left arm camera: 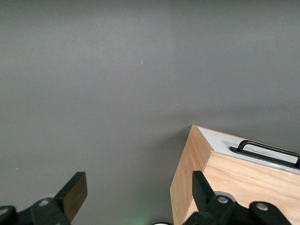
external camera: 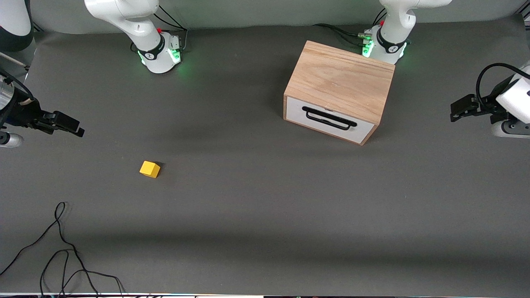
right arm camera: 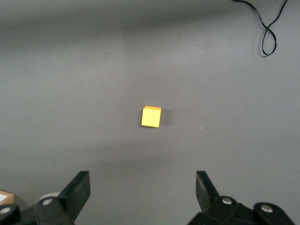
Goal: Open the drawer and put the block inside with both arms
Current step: 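Move the right gripper toward the yellow cube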
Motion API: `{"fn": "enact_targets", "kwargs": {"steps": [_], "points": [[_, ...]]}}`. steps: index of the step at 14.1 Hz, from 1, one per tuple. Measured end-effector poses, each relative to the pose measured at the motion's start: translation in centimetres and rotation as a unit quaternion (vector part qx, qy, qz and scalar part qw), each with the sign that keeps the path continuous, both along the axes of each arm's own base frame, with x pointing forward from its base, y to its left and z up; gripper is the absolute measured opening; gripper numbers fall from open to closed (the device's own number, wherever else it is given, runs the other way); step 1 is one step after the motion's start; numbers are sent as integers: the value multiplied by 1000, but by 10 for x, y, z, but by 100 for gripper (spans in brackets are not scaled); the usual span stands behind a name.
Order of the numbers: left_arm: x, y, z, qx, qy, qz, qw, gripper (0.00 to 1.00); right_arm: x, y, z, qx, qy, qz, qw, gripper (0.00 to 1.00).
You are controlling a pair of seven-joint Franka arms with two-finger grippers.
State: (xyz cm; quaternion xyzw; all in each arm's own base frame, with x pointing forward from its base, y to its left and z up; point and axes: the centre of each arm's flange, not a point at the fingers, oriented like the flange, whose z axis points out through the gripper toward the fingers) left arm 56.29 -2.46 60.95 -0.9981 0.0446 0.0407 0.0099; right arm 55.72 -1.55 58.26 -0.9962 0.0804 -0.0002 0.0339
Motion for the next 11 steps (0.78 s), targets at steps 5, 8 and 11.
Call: {"fn": "enact_targets", "kwargs": {"steps": [5, 8, 11], "points": [[0, 0, 0, 0, 0, 0, 1000, 100, 1, 0, -5, 0, 7, 0, 1000, 100], [0, 0, 0, 0, -1, 0, 1000, 100, 16, 7, -25, -8, 9, 7, 1000, 100], [0, 0, 0, 0, 0, 0, 1000, 100, 42, 15, -80, -22, 19, 15, 999, 100]]}}
